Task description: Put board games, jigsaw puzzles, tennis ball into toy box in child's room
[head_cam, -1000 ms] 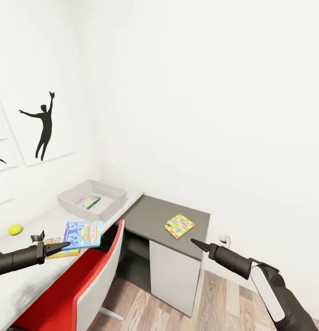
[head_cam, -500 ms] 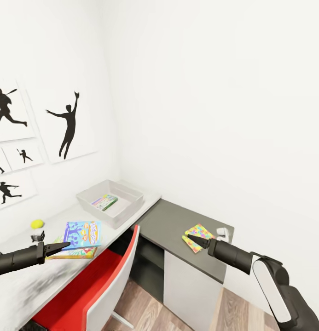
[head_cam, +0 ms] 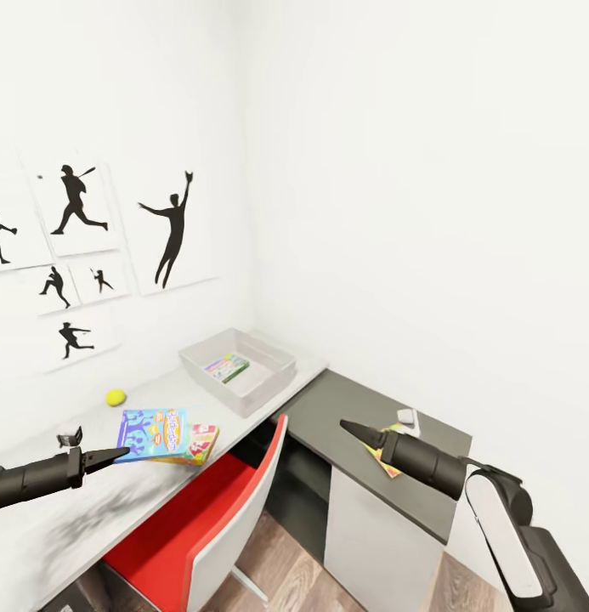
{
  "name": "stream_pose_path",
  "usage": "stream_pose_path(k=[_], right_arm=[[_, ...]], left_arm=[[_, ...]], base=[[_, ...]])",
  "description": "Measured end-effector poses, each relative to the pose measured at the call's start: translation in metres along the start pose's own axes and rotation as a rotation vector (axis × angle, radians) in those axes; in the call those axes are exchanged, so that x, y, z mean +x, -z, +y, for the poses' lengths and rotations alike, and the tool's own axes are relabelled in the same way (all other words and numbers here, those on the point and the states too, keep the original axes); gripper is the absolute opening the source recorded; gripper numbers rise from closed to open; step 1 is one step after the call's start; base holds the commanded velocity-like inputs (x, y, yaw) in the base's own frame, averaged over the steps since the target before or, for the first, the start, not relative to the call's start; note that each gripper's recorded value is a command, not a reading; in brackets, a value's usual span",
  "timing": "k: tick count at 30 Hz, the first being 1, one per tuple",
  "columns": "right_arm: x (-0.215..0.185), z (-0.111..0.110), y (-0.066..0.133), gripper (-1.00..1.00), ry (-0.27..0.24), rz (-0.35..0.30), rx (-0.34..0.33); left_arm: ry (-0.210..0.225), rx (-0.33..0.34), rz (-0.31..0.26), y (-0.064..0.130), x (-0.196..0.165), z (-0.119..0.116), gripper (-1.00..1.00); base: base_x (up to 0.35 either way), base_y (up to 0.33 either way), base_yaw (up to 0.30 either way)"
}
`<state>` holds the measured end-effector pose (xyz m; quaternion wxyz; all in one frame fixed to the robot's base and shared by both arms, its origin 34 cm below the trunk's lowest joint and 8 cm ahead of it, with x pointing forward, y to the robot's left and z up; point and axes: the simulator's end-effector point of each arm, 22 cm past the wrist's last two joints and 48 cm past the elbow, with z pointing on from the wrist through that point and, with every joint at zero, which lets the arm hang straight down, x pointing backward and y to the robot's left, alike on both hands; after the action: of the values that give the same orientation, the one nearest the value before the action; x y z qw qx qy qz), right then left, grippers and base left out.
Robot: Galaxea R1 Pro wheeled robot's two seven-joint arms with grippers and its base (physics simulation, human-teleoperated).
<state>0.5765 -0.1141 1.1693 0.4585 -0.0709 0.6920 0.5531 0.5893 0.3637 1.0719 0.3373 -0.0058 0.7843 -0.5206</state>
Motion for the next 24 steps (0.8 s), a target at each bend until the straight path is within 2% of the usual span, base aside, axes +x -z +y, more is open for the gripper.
stream_pose_path(k=[9,24], right_arm=[[-0.0062,0.0044,-0.0032,1.0,0.013,-0.04,-0.014],[-0.0043,0.0039,-0.0045,1.0,0.012,-0.038,-0.016]], left_arm=[[0.0,0.001,-0.001,0.0001,-0.0004,-0.0002,-1.0],[-0.001,0.0,-0.002,0.0004,-0.0005,-0.0001,-1.0]], base=[[0.0,0.0,0.024],[0.003,-0.002,0.0]])
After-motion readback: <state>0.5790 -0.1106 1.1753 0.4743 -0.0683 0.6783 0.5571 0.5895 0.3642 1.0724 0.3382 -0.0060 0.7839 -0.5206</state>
